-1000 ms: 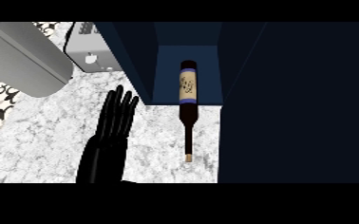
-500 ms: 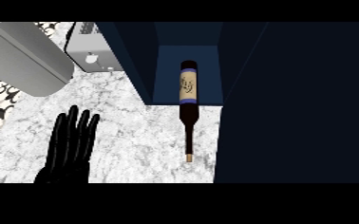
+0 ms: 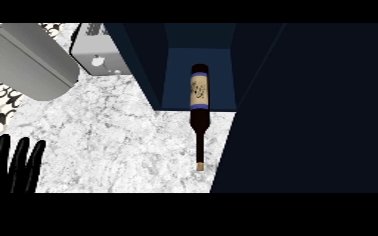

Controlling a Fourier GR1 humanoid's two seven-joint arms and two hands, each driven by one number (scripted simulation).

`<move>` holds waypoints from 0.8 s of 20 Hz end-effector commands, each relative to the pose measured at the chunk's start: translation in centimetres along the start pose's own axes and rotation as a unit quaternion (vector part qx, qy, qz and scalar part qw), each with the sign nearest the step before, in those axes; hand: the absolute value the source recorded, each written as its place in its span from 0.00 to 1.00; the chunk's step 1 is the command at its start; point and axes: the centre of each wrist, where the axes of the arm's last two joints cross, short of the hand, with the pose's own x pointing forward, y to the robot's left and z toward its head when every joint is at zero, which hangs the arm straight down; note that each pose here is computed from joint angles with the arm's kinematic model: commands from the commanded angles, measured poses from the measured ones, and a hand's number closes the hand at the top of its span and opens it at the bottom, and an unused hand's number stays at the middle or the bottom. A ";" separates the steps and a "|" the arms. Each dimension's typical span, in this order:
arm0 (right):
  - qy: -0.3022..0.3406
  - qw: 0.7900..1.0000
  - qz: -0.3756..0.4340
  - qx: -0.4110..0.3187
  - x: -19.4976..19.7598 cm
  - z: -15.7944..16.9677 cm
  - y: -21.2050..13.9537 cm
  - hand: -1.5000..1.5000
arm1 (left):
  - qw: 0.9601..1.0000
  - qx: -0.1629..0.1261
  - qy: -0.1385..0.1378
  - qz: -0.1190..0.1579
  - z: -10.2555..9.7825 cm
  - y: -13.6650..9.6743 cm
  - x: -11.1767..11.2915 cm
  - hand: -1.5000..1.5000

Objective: Pick up the wine, place it into the cabinet and close the cabinet

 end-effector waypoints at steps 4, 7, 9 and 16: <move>-0.035 0.999 0.039 0.003 3.1 -2.2 3.7 1.00 | 1.000 -0.005 -0.007 -0.010 1.0 3.5 2.8 0.00; -0.030 0.998 0.057 0.003 3.1 -4.5 5.1 1.00 | 1.000 0.007 -0.008 -0.006 1.9 5.5 2.5 0.00; -0.039 0.996 0.074 -0.005 4.2 -4.7 5.5 1.00 | 1.000 -0.004 -0.001 -0.008 2.7 5.4 3.8 0.00; -0.036 0.993 0.112 -0.034 3.9 -11.6 6.0 1.00 | 1.000 -0.015 -0.009 -0.009 1.5 7.5 5.1 0.00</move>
